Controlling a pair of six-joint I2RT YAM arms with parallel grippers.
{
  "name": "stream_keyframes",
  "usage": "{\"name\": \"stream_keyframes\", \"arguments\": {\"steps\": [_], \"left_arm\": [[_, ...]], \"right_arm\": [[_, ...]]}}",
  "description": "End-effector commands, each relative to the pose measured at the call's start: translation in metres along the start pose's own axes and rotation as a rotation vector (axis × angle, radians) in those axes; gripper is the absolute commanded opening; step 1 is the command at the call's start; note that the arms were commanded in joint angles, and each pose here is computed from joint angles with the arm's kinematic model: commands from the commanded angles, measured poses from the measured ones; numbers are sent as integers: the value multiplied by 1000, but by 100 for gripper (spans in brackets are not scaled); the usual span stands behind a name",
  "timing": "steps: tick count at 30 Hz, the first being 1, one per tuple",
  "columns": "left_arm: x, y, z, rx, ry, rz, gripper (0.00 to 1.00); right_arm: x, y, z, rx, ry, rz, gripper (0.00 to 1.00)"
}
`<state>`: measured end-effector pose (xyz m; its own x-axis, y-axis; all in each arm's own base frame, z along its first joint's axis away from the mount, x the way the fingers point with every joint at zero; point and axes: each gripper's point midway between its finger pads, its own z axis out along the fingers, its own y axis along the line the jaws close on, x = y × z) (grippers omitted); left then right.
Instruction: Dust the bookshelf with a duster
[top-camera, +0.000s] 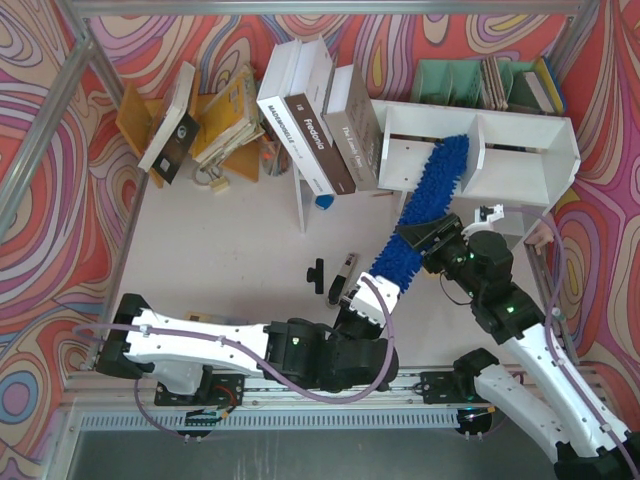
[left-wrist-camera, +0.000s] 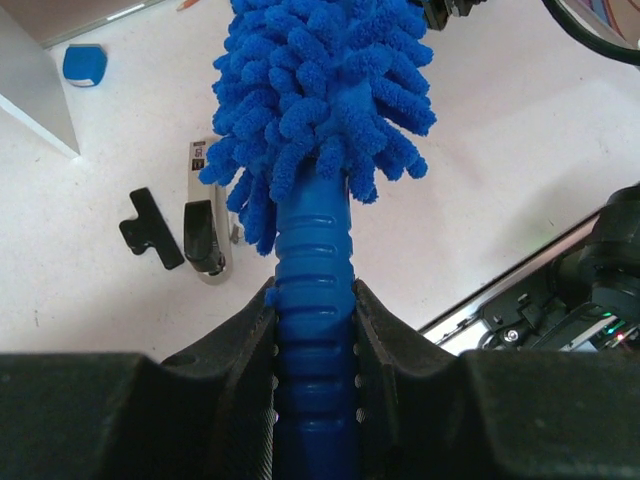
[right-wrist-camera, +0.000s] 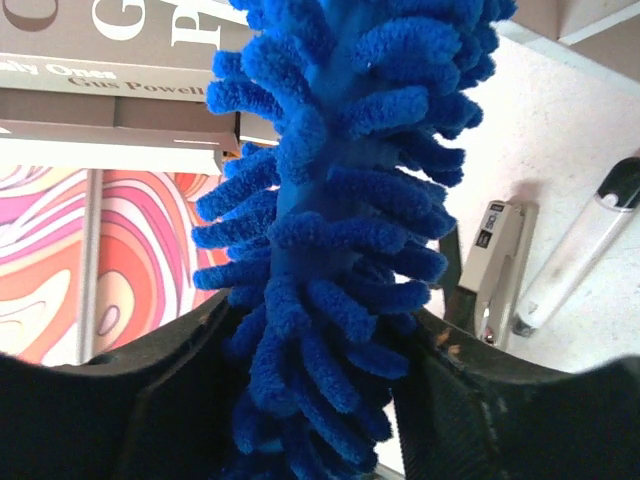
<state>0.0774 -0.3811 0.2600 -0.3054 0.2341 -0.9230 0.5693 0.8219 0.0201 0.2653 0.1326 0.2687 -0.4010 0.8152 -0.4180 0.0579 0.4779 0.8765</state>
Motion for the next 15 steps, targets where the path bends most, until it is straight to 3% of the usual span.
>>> {"name": "stream_keyframes", "arguments": {"steps": [1,8,15], "left_arm": [[3,-2,-1,62,43,-39,17],[7,4,9,77,88,-97,30],[8,3,13,107,115,-112,39]], "right_arm": [[-5,14,0,-58,-19,33,48],[-4,18,-2,-87,-17,49,37],[-3,22,-1,-105,-8,64,33]]}}
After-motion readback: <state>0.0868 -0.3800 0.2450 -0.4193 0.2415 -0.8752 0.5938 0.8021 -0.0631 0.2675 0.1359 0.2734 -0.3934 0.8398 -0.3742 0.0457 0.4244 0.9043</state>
